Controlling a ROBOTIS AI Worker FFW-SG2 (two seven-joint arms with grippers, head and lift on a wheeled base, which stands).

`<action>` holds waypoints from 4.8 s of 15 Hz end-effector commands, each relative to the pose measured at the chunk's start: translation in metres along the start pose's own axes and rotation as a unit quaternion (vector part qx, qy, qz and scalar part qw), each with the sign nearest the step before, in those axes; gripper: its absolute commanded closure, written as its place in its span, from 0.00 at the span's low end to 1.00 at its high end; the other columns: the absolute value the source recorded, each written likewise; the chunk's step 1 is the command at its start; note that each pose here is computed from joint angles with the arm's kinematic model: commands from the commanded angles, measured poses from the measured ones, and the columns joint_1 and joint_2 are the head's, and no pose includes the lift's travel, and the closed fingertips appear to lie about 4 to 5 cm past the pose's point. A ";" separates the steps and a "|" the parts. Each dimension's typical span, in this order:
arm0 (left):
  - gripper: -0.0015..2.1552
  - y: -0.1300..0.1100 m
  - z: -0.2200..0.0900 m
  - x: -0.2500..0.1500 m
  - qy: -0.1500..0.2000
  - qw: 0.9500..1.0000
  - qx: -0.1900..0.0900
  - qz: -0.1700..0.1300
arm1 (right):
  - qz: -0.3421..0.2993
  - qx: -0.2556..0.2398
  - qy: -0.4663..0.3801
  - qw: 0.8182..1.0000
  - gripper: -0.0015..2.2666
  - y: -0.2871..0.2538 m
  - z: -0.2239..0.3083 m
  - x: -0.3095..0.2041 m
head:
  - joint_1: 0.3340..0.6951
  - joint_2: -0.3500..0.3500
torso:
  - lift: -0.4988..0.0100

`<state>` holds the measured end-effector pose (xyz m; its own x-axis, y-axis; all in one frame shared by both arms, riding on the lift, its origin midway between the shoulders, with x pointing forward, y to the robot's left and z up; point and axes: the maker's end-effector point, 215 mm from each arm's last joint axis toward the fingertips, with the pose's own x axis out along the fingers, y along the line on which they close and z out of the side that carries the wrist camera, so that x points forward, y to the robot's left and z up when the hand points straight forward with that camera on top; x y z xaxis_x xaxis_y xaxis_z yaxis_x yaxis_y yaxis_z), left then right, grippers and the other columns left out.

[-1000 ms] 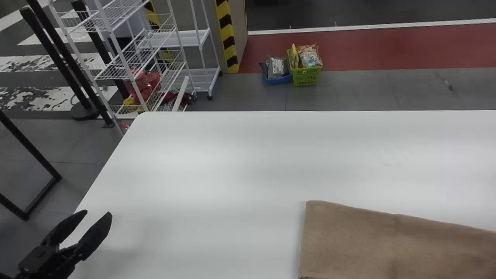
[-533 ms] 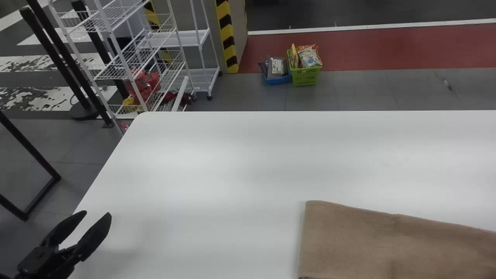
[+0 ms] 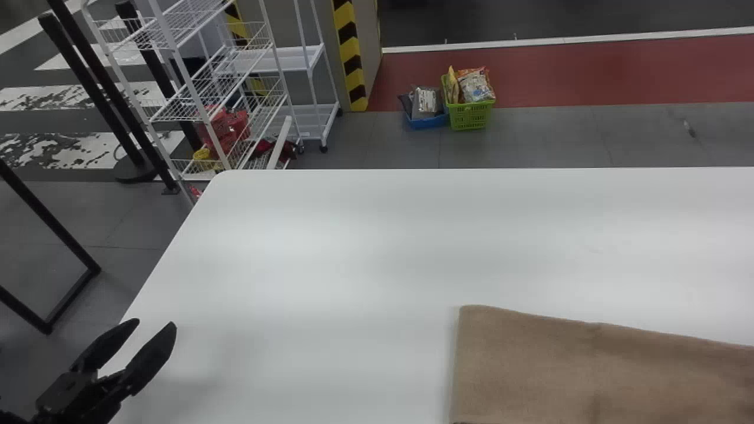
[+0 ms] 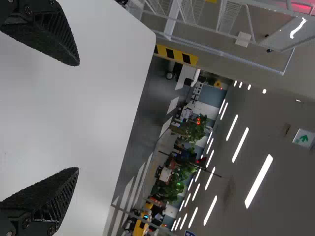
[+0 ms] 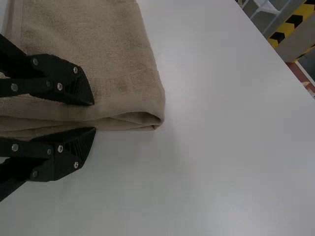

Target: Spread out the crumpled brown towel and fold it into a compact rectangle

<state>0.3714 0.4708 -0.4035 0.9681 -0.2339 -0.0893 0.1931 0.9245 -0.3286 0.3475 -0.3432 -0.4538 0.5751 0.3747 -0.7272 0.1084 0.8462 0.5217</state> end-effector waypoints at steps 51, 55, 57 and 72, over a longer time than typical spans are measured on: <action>0.02 -0.002 0.000 -0.003 0.001 1.000 0.002 -0.003 | 0.162 -0.093 -0.085 0.979 0.52 0.162 0.069 -0.015 | 1.00 0.93 | 0.73; 0.02 -0.001 0.001 -0.003 0.000 1.000 0.001 -0.002 | 0.169 -0.114 -0.047 0.978 0.52 0.183 0.042 0.006 | 1.00 0.99 | 0.73; 0.02 -0.001 -0.001 -0.003 0.002 1.000 0.001 -0.003 | 0.168 -0.121 -0.021 0.978 0.51 0.189 0.024 0.020 | 1.00 1.00 | 0.73; 0.02 -0.001 -0.002 -0.003 0.002 1.000 0.000 -0.002 | 0.230 -0.101 0.034 0.967 0.52 0.220 -0.020 0.041 | 1.00 1.00 | 0.73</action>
<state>0.3678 0.4700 -0.4042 0.9668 -0.2389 -0.0910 0.1972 0.9235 -0.3291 0.3799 -0.1377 -0.3817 0.4737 0.7357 -0.4841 -0.3038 0.6524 0.6943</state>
